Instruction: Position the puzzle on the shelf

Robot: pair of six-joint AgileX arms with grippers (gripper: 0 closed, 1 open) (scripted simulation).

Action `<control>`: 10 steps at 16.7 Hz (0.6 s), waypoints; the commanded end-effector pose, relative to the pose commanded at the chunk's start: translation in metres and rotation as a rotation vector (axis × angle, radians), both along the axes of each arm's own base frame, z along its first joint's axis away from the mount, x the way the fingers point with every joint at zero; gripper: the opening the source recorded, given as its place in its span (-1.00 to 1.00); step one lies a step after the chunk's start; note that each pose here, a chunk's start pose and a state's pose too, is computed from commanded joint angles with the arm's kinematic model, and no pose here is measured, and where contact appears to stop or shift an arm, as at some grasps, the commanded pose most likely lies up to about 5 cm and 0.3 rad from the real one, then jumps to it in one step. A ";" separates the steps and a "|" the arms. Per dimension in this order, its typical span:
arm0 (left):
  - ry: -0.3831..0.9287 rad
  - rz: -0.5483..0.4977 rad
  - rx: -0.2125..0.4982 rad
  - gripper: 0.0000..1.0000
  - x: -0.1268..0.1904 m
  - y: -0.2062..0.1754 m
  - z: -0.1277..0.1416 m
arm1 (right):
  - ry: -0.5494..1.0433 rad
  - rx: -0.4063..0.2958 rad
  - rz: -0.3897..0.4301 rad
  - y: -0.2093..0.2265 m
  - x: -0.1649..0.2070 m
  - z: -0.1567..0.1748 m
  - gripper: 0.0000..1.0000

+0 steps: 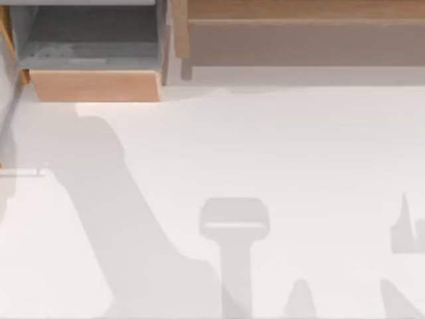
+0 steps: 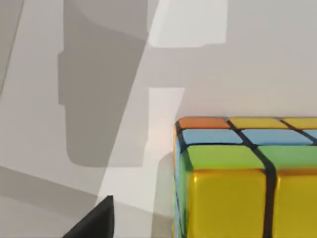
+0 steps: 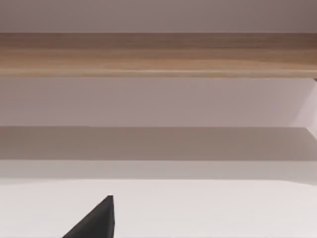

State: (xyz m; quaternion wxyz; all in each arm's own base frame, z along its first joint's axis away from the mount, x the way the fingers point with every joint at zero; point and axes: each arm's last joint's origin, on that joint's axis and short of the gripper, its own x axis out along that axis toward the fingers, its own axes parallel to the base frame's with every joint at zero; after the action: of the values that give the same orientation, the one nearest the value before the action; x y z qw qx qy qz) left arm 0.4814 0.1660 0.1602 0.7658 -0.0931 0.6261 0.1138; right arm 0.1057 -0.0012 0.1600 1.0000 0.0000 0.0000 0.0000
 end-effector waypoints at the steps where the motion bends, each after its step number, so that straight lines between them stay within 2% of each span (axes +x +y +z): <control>1: 0.000 0.000 0.000 1.00 0.000 0.000 0.000 | 0.000 0.000 0.000 0.000 0.000 0.000 1.00; 2: 0.000 0.000 0.000 1.00 0.000 0.000 0.000 | 0.000 0.000 0.000 0.000 0.000 0.000 1.00; 10: 0.000 0.000 0.000 -0.21 0.000 0.000 0.000 | 0.000 0.000 0.000 0.000 0.000 0.000 1.00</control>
State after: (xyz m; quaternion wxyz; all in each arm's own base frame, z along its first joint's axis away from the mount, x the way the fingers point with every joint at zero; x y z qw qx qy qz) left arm 0.4814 0.1660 0.1602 0.7658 -0.0931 0.6261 0.1138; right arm 0.1057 -0.0012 0.1600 1.0000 0.0000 0.0000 0.0000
